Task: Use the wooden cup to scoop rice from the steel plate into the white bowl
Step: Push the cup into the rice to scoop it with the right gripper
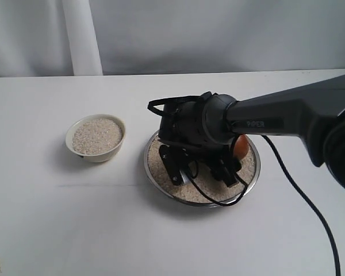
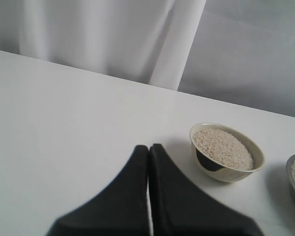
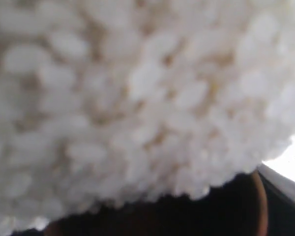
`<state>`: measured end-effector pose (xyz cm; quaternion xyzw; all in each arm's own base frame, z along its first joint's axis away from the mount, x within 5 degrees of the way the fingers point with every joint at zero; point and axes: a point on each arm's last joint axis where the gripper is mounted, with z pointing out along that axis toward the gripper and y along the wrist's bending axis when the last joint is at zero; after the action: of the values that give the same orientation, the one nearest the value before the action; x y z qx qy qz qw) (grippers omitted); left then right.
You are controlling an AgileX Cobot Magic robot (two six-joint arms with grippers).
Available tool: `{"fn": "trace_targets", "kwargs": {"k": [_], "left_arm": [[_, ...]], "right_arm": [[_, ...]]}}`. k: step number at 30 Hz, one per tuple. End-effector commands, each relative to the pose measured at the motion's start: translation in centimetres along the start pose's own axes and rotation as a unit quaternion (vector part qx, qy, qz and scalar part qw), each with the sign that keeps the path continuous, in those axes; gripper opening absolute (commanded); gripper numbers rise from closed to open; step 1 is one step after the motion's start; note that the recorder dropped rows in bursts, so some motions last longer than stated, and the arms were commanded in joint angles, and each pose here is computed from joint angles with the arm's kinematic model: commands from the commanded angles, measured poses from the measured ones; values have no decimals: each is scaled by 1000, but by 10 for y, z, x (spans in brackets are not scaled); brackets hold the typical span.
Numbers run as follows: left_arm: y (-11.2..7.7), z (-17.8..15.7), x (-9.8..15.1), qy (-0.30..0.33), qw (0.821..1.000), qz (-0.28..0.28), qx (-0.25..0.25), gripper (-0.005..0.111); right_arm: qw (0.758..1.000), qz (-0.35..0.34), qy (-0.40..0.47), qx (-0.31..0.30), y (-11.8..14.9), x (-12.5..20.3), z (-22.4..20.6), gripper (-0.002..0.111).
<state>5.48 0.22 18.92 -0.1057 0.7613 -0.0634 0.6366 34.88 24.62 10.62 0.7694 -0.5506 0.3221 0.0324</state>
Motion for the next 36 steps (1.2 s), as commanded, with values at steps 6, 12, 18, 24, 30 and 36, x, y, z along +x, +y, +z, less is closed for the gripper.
{"fn": "trace_targets", "kwargs": {"k": [6,12,18,24,30,36], "left_arm": [[0,0,0,-1,1000,-3,3,0],[0,0,0,-1,1000,-3,3,0],[0,0,0,-1,1000,-3,3,0],[0,0,0,-1,1000,-3,3,0],[0,0,0,-1,1000,-3,3,0],[0,0,0,-1,1000,-3,3,0]], "right_arm": [[994,63,-82,-27,9,-26,13,0],[990,92,-103,-34,9,-30,12,0],[982,125,-132,-46,8,-30,15,0],[967,186,-152,-81,6,-17,28,0],[956,219,-172,-93,4,-14,32,0],[952,227,-182,-96,3,-15,31,0]]}}
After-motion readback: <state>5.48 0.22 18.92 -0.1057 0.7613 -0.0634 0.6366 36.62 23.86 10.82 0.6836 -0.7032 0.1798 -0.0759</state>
